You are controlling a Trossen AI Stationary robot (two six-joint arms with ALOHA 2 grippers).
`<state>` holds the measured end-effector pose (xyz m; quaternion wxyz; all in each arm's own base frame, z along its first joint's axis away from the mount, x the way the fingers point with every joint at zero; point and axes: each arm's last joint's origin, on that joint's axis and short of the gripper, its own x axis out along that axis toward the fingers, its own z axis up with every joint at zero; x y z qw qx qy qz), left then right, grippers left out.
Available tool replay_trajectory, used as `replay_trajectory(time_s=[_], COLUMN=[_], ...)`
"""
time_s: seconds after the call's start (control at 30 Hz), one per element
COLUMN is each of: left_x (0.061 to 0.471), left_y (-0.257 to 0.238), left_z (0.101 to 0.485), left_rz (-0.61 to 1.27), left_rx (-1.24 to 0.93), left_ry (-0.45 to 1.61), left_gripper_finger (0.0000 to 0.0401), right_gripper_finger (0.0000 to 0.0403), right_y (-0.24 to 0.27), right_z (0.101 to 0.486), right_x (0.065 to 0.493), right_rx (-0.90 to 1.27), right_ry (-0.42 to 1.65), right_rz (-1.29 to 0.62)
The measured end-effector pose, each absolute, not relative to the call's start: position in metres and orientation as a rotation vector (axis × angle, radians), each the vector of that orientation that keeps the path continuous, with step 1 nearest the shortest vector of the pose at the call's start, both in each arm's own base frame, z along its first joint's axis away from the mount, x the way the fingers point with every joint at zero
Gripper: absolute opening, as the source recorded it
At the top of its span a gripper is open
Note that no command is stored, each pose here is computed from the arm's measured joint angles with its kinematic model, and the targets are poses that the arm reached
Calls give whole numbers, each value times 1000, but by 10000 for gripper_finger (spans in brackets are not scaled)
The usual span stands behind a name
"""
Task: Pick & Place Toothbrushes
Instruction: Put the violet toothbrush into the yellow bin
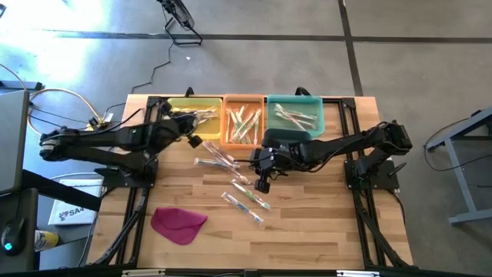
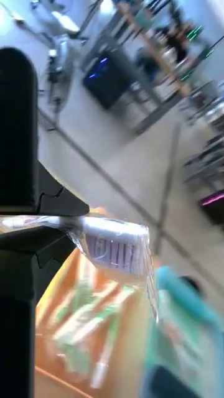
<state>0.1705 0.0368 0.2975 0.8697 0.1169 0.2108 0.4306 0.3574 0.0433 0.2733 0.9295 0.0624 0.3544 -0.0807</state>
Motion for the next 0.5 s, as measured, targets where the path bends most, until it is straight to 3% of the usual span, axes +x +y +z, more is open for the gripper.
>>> replay_trajectory(time_s=[0.2, 0.5], left_x=[188, 212], left_y=[70, 110], left_z=[274, 268], left_rz=[897, 896], left_rx=[215, 166], left_ry=[653, 1012], left_gripper_finger=[7, 7], right_gripper_finger=[3, 3], right_y=[43, 43], right_z=[273, 274], right_x=[357, 358], right_rx=[128, 127], right_ry=[727, 715], right_rz=[-165, -166])
